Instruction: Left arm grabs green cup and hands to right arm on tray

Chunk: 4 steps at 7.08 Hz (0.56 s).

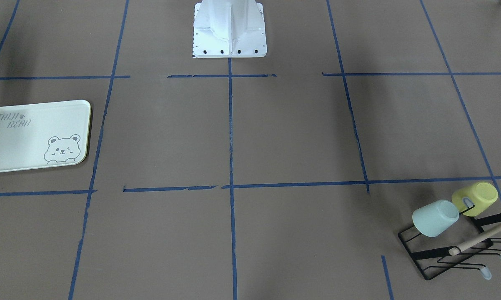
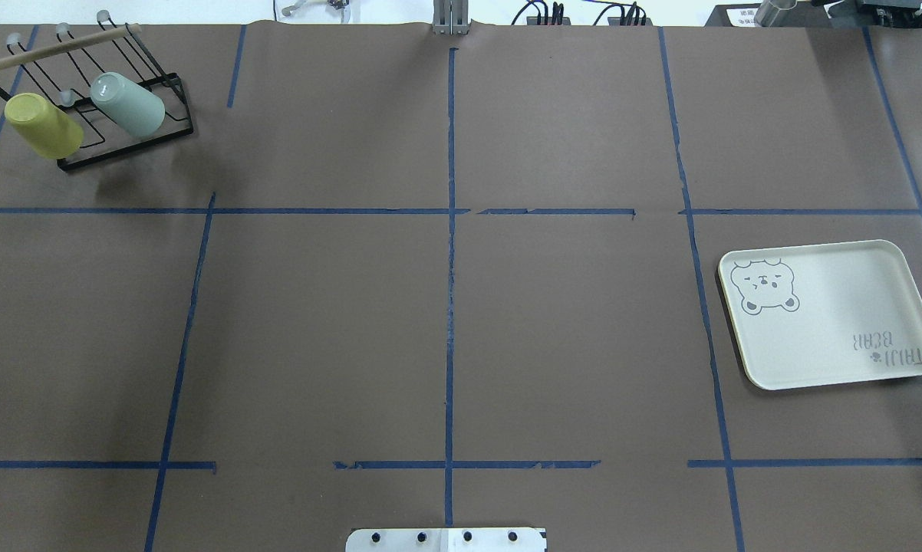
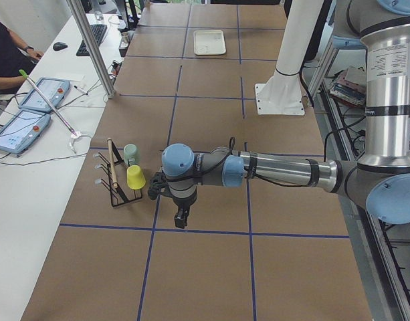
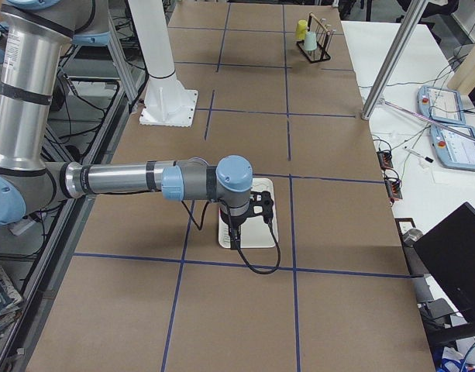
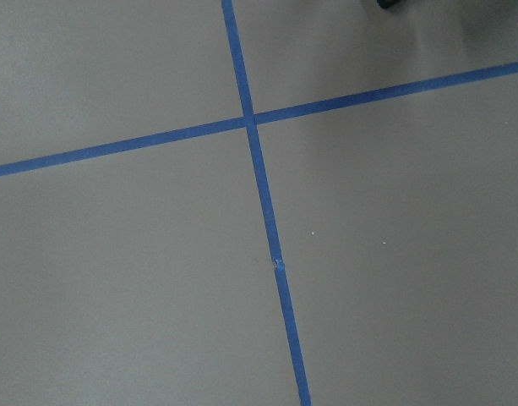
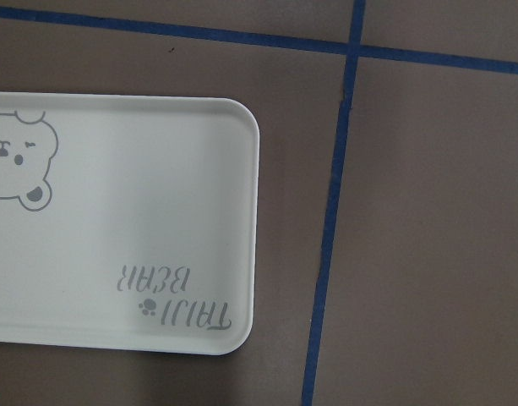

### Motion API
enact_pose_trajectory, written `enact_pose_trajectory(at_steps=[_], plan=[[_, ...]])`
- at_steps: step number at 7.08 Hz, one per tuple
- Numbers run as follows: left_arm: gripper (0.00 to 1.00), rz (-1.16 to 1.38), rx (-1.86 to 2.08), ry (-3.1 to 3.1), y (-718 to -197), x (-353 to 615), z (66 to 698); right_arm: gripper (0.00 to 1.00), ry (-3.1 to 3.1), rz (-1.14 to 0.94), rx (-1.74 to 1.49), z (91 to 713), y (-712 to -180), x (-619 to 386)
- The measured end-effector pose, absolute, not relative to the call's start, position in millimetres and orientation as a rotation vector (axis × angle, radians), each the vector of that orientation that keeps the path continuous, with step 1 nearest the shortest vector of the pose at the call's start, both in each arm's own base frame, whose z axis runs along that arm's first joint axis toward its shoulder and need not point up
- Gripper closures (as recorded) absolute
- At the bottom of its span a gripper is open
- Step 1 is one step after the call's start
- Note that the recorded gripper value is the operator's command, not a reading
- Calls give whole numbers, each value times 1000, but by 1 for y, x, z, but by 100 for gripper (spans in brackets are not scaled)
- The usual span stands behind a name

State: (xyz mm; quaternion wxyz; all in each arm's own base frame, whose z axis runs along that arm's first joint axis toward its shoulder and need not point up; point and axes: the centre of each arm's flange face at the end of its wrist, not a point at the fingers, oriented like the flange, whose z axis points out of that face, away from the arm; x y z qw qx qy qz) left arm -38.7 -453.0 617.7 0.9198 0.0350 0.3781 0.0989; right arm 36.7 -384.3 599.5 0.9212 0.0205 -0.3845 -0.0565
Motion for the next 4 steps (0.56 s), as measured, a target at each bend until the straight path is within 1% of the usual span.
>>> enact_pose_trajectory(at_steps=[2,3,4], plan=[[0,292,116,783,-469,4,599,0,-835,-122,44,594,-385,32],[0,273,153,791,-483,19,580,0,-850,-130,44,592,-386,28],[0,216,190,809,-504,34,549,0,-857,-139,42,590,-387,24]])
